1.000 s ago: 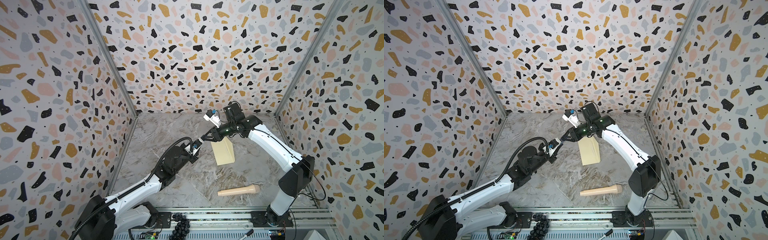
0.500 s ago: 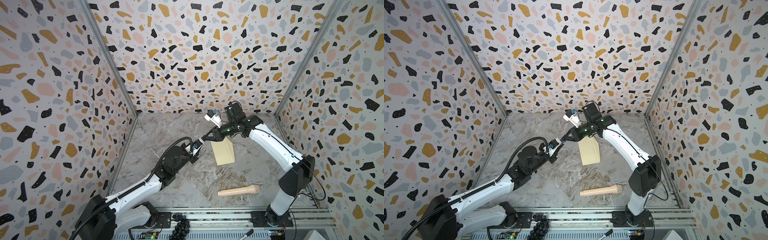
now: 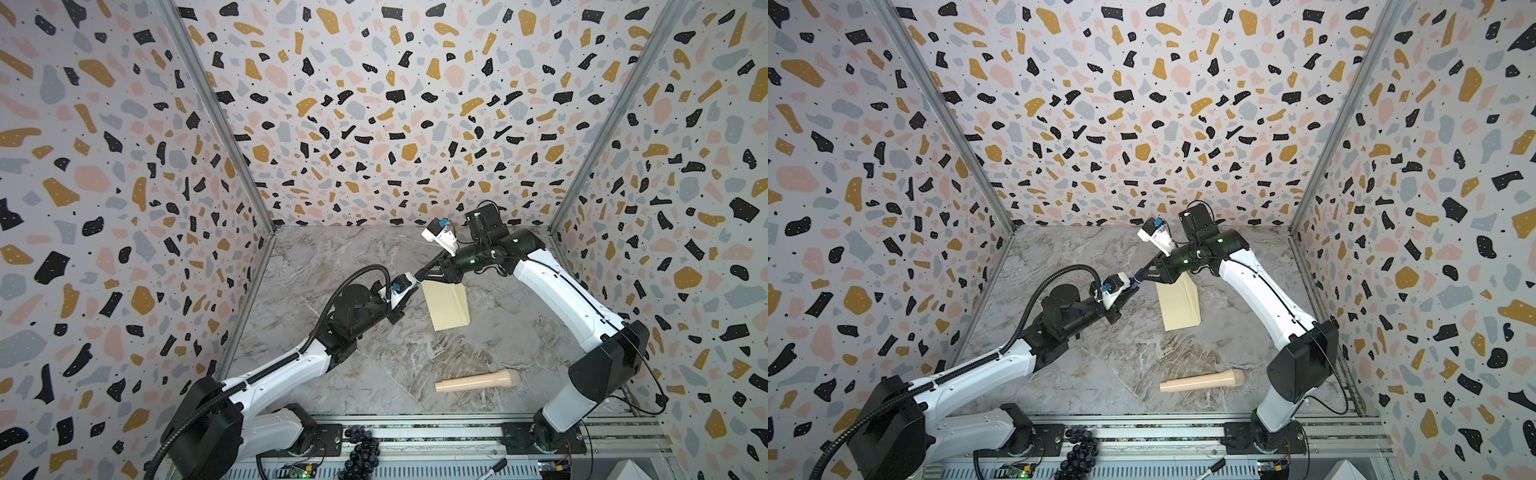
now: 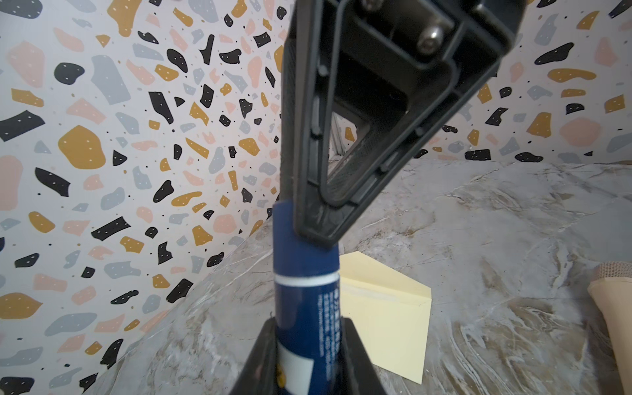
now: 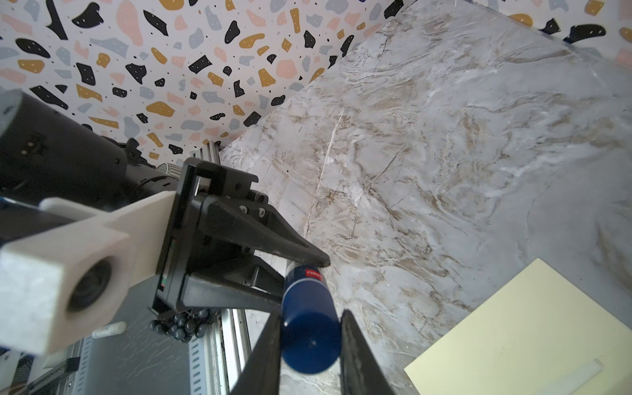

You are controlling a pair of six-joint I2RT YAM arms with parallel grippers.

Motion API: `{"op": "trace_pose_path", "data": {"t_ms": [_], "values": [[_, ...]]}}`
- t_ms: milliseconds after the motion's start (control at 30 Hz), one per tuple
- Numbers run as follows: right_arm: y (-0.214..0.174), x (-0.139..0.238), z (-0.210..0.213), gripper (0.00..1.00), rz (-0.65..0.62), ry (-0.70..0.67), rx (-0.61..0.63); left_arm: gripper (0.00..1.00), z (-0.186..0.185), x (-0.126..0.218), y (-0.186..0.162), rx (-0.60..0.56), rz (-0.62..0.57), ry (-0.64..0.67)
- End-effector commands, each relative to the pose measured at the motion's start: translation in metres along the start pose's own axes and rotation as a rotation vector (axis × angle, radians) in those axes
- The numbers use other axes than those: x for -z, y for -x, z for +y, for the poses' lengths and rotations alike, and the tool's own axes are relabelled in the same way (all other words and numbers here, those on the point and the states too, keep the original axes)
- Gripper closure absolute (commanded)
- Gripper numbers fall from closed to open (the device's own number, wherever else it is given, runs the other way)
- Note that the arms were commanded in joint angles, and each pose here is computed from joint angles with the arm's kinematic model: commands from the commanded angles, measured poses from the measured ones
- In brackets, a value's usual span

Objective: Place the letter into the envelope and seal it
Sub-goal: 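Pull the blue cap off the glue stick with the right gripper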

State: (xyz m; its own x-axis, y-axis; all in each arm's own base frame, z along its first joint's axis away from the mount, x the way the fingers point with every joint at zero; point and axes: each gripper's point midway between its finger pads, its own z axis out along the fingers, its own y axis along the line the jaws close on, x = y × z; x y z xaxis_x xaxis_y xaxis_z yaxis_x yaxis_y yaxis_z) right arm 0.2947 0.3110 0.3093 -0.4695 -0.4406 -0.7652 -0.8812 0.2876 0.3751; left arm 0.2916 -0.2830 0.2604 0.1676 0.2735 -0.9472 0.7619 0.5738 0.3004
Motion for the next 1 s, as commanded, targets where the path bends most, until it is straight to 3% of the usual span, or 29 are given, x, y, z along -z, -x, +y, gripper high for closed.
{"op": "trace_pose_path", "data": {"t_ms": [0,667,800,967], "values": [[0.031,0.034,0.007,0.94,-0.117,-0.077,0.198,1.0,-0.028,-0.001,-0.01,0.035,0.023,-0.139],[0.037,0.067,-0.019,0.94,-0.189,-0.168,0.138,1.0,-0.012,0.005,-0.003,0.036,-0.021,-0.038],[0.038,0.076,-0.054,0.93,-0.195,-0.335,0.071,1.0,-0.009,0.007,0.003,0.042,-0.039,-0.025],[0.021,0.103,-0.134,0.93,-0.181,-0.659,-0.125,1.0,-0.007,0.01,0.014,0.055,-0.074,-0.022]]}}
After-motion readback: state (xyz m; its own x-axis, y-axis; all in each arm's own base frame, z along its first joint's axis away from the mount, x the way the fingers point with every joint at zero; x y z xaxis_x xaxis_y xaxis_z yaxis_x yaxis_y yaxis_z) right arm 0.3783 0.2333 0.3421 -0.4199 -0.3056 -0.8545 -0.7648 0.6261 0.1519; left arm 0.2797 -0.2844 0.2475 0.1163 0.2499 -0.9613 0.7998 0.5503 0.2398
